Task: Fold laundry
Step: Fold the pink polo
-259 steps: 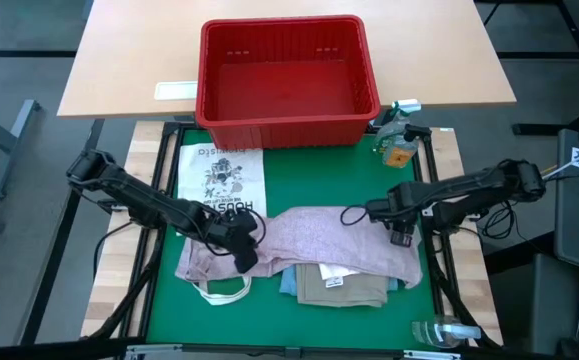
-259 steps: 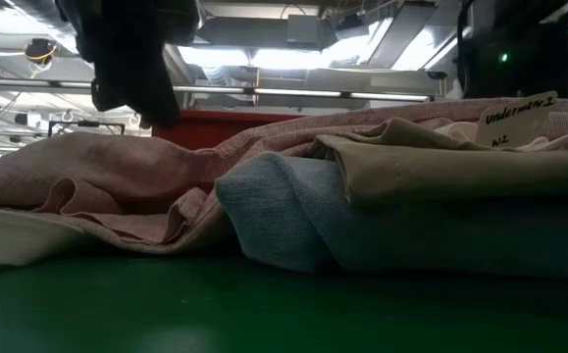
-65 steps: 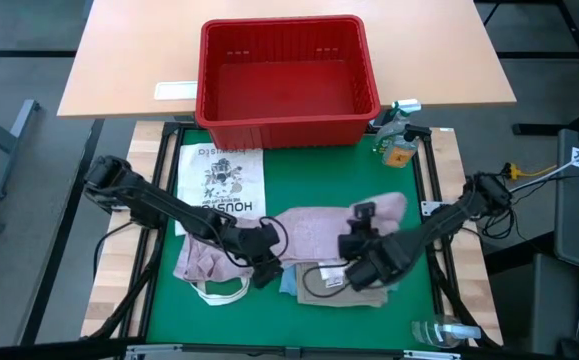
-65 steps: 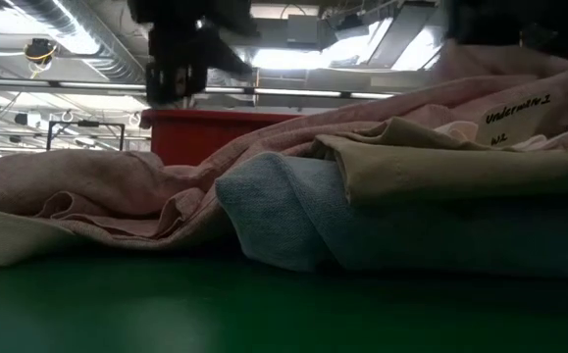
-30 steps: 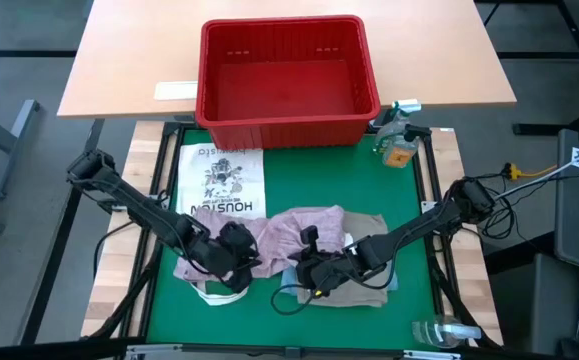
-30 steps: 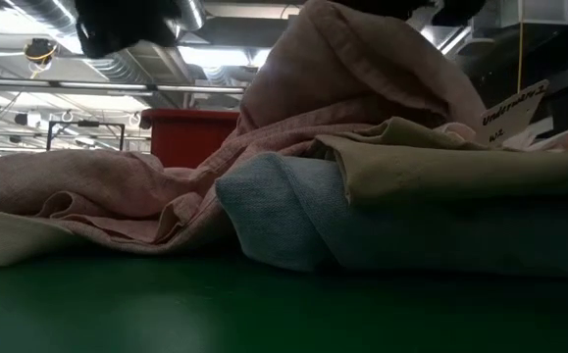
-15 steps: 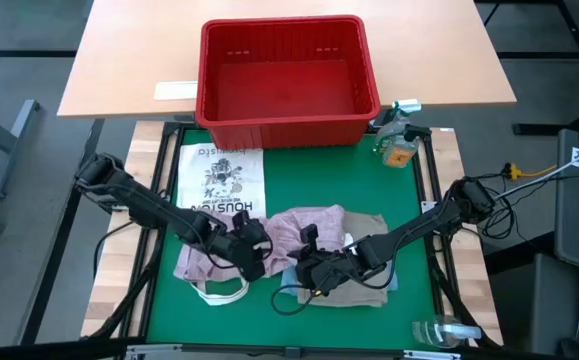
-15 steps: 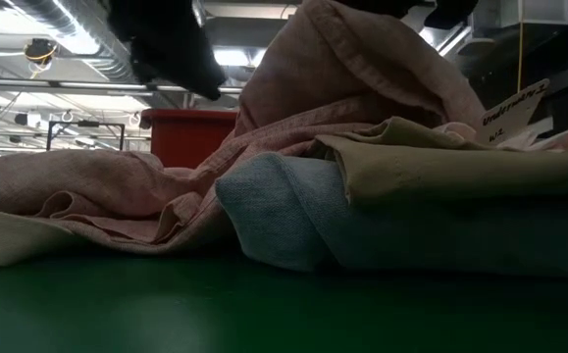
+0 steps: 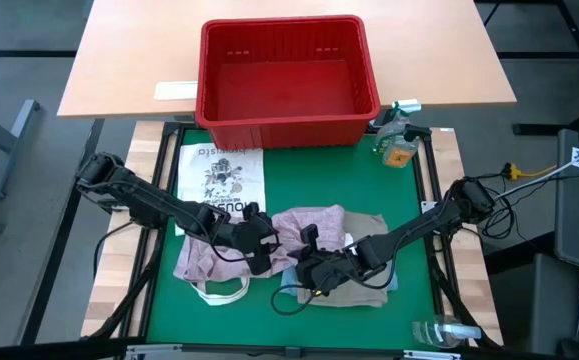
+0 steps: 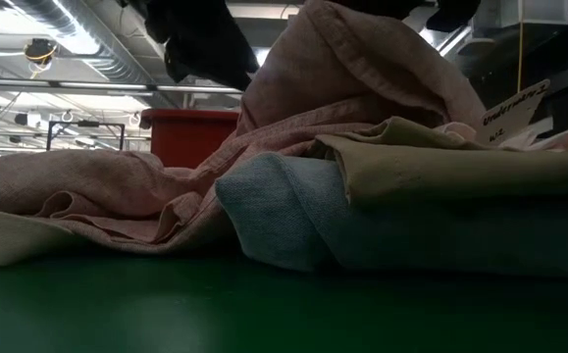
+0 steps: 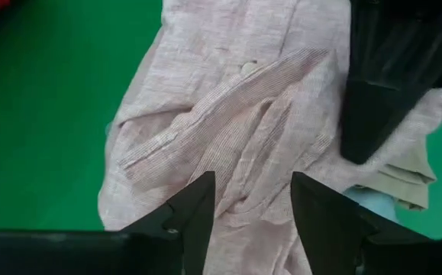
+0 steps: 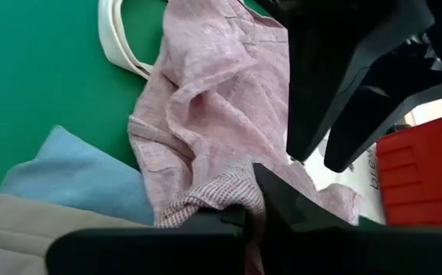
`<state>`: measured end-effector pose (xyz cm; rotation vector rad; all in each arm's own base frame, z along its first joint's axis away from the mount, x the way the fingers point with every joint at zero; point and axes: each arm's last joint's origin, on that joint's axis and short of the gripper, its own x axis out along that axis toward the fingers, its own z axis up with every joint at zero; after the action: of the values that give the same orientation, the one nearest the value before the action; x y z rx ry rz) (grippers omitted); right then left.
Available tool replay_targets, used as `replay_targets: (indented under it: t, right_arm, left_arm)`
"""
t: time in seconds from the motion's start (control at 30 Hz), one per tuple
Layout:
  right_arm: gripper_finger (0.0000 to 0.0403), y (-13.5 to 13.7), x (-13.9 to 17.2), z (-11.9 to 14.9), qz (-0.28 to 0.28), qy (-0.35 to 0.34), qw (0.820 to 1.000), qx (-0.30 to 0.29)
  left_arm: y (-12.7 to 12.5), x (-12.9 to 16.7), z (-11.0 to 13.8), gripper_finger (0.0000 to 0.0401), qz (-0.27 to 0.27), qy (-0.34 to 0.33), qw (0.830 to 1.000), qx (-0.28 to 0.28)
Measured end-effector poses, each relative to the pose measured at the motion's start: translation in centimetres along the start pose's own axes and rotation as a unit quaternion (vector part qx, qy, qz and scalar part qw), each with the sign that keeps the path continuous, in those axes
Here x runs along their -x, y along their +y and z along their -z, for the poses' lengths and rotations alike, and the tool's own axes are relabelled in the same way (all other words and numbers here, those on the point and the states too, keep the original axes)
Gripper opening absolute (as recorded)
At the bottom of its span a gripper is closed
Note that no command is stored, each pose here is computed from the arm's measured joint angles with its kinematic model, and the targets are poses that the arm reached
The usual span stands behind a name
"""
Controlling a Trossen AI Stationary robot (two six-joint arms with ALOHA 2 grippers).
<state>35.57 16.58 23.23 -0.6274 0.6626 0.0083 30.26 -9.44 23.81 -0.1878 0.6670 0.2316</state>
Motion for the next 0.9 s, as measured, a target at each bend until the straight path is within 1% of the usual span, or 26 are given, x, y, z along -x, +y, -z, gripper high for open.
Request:
replay_targets:
  t: [0.13, 0.27, 0.37, 0.5, 0.57, 0.67, 0.73, 0.9]
  right_arm:
    - [0.0012, -0.1, 0.0, 0.1, 0.021, 0.008, 1.000, 0.001]
    - [0.0012, -0.7, -0.2, -0.1, 0.035, 0.001, 0.999, -0.011]
    - [0.0012, -1.6, -0.7, -0.2, 0.045, -0.014, 0.998, -0.032]
    - [0.0012, -3.1, -1.3, -0.4, 0.064, -0.033, 0.996, -0.060]
    - [0.0012, -3.6, -1.7, -0.3, 0.051, -0.040, 0.996, -0.068]
    - [0.0012, -4.1, -2.2, -0.3, 0.002, -0.061, 0.995, -0.075]
    - [0.0012, -4.2, -2.7, -0.2, -0.020, -0.071, 0.994, -0.080]
    - [0.0012, -3.5, -4.0, 0.4, -0.036, -0.056, 0.995, -0.074]
  left_arm:
    - [-0.2, 0.0, -0.1, 0.0194, 0.015, 0.000, 1.000, 0.002]
    - [-0.4, 0.1, 0.2, 0.0216, 0.053, 0.029, 0.998, -0.001]
    - [-0.5, 0.1, 0.4, 0.0218, 0.073, 0.044, 0.996, -0.003]
    - [-0.5, 0.2, 0.9, 0.0211, 0.078, 0.072, 0.994, -0.011]
    - [-0.4, 0.2, 1.2, 0.0209, 0.081, 0.093, 0.992, -0.016]
    - [-0.1, 0.5, 1.9, 0.0208, 0.084, 0.137, 0.987, -0.015]
    - [0.1, 0.6, 2.3, 0.0207, 0.078, 0.163, 0.983, -0.007]
    - [0.0, 1.2, 3.4, 0.0207, 0.068, 0.220, 0.973, 0.011]
